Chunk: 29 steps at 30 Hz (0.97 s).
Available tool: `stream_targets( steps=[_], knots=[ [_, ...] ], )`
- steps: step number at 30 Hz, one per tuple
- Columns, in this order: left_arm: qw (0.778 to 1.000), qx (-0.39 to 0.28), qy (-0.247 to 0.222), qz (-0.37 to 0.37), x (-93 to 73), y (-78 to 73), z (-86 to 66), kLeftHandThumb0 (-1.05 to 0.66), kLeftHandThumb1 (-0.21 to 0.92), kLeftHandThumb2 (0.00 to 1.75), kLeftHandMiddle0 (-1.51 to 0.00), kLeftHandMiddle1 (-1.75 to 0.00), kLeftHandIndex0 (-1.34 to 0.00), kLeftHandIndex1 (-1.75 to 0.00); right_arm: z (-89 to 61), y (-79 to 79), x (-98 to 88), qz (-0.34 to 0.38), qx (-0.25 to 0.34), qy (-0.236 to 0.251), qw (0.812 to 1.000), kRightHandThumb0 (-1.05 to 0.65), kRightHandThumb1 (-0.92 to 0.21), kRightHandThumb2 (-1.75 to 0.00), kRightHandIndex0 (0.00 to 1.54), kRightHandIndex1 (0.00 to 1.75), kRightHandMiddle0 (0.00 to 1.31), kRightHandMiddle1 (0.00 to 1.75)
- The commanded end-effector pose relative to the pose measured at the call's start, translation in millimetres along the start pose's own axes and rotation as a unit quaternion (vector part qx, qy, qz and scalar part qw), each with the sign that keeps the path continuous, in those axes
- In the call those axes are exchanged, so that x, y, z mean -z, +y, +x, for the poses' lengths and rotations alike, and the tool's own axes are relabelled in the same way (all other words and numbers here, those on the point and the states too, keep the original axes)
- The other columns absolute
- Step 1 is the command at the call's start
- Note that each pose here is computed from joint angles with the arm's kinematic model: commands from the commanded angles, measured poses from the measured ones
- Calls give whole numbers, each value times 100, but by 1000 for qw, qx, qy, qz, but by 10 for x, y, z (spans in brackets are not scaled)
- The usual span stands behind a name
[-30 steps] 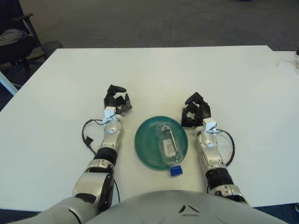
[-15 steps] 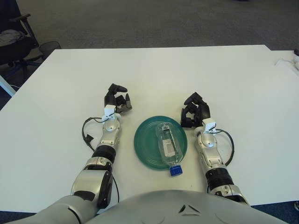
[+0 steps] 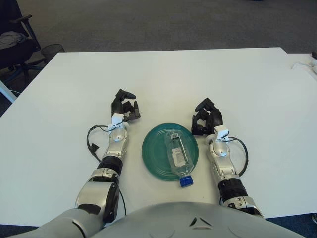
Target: Put the bottle into the plate.
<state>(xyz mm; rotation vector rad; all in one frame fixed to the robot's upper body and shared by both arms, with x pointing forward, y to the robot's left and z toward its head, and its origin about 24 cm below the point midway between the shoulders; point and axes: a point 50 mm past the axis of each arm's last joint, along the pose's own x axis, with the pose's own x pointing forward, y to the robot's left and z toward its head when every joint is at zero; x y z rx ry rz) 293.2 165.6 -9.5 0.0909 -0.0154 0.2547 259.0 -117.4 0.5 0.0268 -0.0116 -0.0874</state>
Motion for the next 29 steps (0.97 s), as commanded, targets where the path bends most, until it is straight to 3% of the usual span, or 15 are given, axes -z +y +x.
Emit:
stream_targets(
  steps=[1,18,24,29],
  knots=[
    [999,-4,41,32,194,100,-116,-51,21,144,-122,-175,-69,-175,-147,-74,265,-8,13,75,997,0,-6,-159,82,167,58,175],
    [998,11,56,35,274,114,-198,-52,18,148,-123,-175,-72,-175,-165,-84,247,5,6,72,997,0,-6,-159,83,167,58,175],
    [999,15,32,35,269,116,-251,-52,19,147,-123,-175,-71,-175,-179,-101,248,0,9,72,997,0,-6,-160,82,169,58,175],
    [999,20,-5,31,253,119,-393,-51,20,145,-122,-175,-70,-175,-183,-105,242,-2,11,72,997,0,-6,-160,82,169,58,175]
  ],
)
